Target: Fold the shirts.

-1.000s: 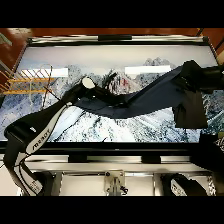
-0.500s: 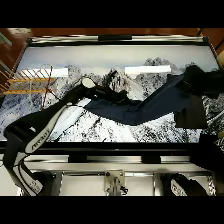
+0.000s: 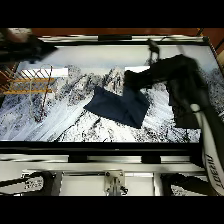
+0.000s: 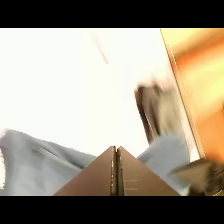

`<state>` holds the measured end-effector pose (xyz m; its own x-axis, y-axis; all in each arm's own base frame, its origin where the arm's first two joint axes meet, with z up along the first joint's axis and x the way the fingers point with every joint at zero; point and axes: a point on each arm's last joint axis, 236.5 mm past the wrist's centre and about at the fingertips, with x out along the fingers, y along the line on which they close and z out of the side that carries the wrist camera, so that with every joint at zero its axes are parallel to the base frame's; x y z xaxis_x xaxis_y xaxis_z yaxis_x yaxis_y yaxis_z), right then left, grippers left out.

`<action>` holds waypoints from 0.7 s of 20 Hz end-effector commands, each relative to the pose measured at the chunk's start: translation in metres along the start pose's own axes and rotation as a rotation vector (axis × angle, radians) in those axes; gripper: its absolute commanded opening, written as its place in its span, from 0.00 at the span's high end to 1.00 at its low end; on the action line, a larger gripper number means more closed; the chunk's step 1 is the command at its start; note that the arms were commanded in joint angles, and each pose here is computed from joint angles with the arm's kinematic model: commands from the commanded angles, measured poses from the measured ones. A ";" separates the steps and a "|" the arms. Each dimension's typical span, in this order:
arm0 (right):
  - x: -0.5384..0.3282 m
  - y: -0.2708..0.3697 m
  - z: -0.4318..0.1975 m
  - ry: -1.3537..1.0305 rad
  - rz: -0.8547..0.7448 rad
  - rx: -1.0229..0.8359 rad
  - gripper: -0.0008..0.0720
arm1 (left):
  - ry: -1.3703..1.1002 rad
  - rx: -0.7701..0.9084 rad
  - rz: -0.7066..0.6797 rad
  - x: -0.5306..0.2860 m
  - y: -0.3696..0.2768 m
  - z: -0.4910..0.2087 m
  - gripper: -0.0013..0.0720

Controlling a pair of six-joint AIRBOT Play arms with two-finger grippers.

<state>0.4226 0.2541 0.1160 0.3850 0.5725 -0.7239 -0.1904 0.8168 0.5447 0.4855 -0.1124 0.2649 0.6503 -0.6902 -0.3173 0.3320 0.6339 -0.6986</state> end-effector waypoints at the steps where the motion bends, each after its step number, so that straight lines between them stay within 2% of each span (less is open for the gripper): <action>1: 0.091 0.041 -0.005 -0.047 0.103 0.018 0.90 | -0.178 -0.002 0.127 -0.105 0.018 0.045 0.94; 6: 0.170 0.048 -0.035 -0.016 0.133 0.133 0.90 | -0.134 -0.016 0.166 -0.139 0.028 0.031 0.94; 7: 0.178 0.046 -0.037 -0.016 0.132 0.164 0.84 | -0.123 -0.016 0.161 -0.137 0.027 0.029 0.94; 8: 0.182 0.046 -0.036 -0.024 0.141 0.190 0.51 | -0.114 -0.014 0.156 -0.135 0.024 0.027 0.94; 9: 0.181 0.047 -0.032 -0.036 0.146 0.194 0.13 | -0.107 -0.009 0.149 -0.132 0.022 0.025 0.94; 12: 0.155 0.031 -0.028 0.008 0.108 0.124 0.12 | -0.087 0.025 0.133 -0.124 0.015 0.021 0.94; 14: 0.120 -0.015 -0.032 0.091 -0.024 0.041 0.12 | -0.079 0.031 0.125 -0.121 0.011 0.019 0.94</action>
<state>0.4538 0.3605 0.0136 0.3706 0.6464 -0.6670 -0.1130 0.7442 0.6584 0.4259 -0.0089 0.3073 0.7502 -0.5640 -0.3451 0.2457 0.7224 -0.6463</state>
